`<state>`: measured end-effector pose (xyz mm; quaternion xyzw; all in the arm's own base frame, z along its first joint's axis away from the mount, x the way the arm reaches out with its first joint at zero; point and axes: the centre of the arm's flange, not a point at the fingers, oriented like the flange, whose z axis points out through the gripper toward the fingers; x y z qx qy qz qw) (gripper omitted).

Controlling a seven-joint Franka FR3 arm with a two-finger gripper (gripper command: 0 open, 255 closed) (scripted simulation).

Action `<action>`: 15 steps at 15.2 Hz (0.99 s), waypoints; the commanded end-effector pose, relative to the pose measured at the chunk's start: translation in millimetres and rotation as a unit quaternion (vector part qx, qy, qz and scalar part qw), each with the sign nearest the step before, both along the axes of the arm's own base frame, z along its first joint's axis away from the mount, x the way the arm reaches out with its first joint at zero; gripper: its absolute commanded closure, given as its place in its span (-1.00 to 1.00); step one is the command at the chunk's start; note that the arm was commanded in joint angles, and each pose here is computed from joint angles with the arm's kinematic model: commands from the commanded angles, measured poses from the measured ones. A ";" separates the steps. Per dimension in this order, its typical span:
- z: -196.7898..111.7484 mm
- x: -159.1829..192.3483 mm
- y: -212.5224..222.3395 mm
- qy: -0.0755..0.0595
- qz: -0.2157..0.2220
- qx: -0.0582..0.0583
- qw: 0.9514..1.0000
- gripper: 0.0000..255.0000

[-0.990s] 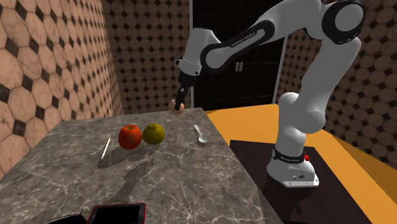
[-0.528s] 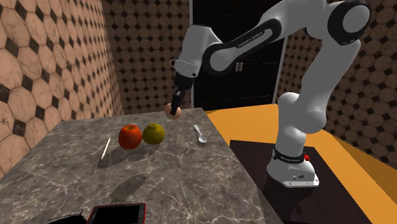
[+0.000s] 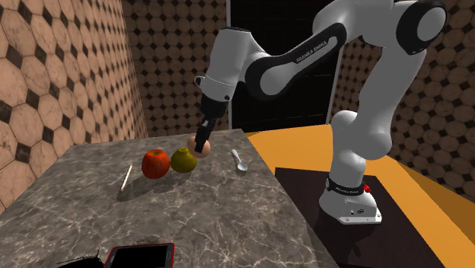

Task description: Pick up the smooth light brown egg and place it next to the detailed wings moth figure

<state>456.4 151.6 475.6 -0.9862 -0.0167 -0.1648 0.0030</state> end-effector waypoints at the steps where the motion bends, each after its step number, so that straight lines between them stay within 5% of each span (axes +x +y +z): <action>1: 1.3 -3.1 28.0 0.000 -0.001 0.000 1.000 1.00; 15: 2.0 -12.0 212.6 0.000 -0.001 0.000 1.000 1.00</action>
